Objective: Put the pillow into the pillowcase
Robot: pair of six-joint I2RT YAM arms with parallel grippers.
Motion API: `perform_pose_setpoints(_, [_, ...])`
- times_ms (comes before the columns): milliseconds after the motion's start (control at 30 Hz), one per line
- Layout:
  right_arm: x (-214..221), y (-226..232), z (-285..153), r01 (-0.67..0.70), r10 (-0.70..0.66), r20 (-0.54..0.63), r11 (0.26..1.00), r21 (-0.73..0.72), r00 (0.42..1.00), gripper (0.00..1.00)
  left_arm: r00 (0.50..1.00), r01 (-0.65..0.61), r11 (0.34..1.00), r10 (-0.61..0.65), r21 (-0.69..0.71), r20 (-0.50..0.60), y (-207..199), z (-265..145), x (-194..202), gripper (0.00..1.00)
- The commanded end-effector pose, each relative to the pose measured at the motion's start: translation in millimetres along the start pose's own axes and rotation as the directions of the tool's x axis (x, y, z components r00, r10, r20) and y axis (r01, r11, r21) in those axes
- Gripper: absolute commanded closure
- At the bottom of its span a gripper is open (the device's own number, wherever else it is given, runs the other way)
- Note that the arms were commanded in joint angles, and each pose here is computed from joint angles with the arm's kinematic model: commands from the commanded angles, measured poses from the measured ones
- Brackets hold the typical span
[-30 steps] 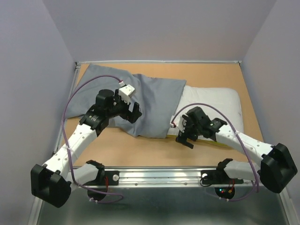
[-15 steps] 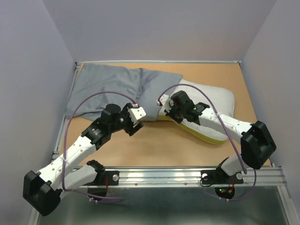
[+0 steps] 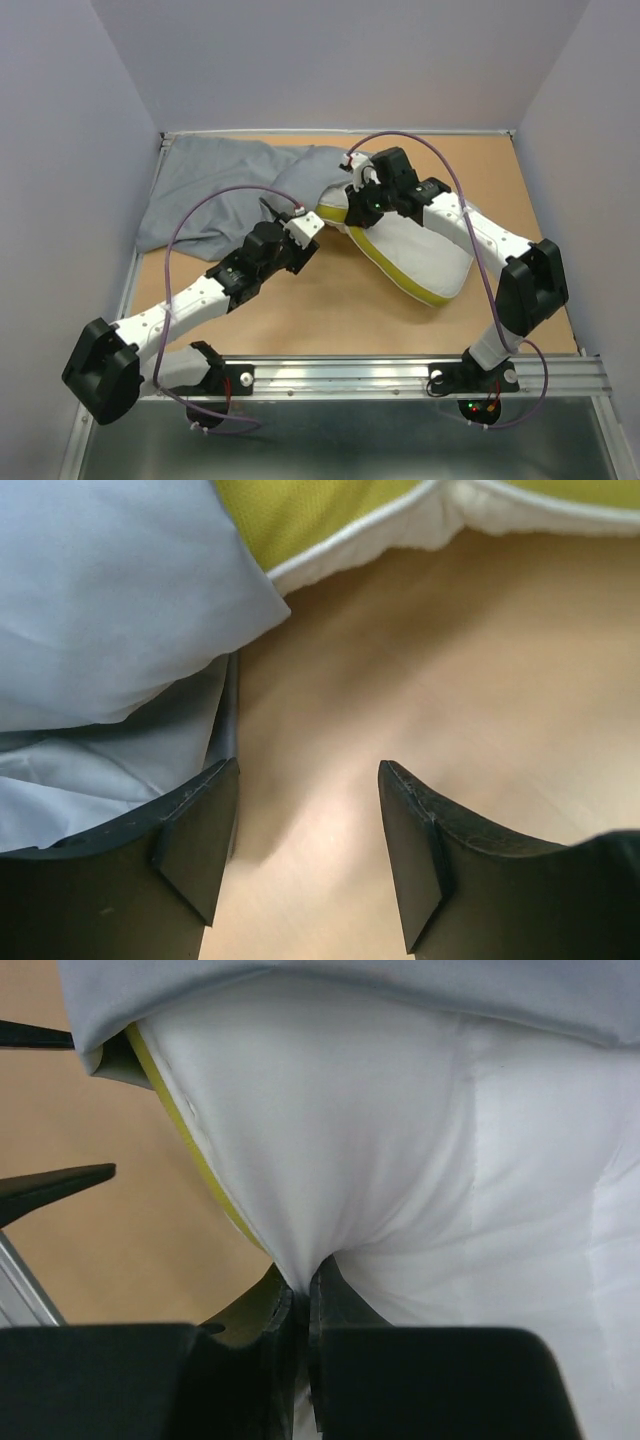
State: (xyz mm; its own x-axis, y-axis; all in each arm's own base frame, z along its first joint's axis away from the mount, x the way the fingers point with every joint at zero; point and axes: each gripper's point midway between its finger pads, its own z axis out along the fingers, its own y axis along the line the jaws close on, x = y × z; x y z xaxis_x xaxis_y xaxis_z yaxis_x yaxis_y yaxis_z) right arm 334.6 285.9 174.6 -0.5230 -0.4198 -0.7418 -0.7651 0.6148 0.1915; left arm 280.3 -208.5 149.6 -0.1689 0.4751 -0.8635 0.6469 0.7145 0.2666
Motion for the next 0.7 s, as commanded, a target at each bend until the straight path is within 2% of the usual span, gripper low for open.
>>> perform_pose_setpoints(0, [-74.9,12.2,-30.6,-0.051,0.072,0.187,0.993,-0.111,0.980,0.99,0.962,0.185,0.977,-0.156,-0.111,0.225,29.7,12.1,-79.4,0.31])
perform_pose_setpoints(300, [-87.4,24.2,-41.5,-0.078,0.116,0.204,0.980,-0.185,0.972,0.99,0.926,0.269,0.952,-0.216,-0.142,0.311,46.5,41.5,-126.0,0.30])
perform_pose_setpoints(400, [-87.4,25.0,-42.1,-0.076,0.114,0.204,0.979,-0.187,0.972,1.00,0.930,0.300,0.928,-0.234,-0.219,0.285,64.4,58.2,-120.4,0.38])
perform_pose_setpoints(433, [-88.0,24.3,-43.1,-0.076,0.114,0.206,0.980,-0.185,0.972,0.99,0.928,0.317,0.917,-0.247,-0.243,0.279,72.7,64.0,-120.5,0.46])
perform_pose_setpoints(500, [-89.1,21.9,-46.6,-0.077,0.114,0.212,0.981,-0.175,0.971,0.99,0.931,0.329,0.905,-0.264,-0.270,0.252,86.6,68.3,-112.1,0.52])
perform_pose_setpoints(633, [-92.3,15.2,-52.0,-0.074,0.108,0.225,0.985,-0.154,0.968,1.00,0.949,0.271,0.934,-0.217,-0.235,0.230,88.6,64.0,-108.0,0.55])
perform_pose_setpoints(667, [-92.8,14.1,-52.2,-0.072,0.106,0.226,0.986,-0.151,0.968,0.99,0.951,0.249,0.943,-0.196,-0.218,0.239,86.9,58.0,-111.4,0.59])
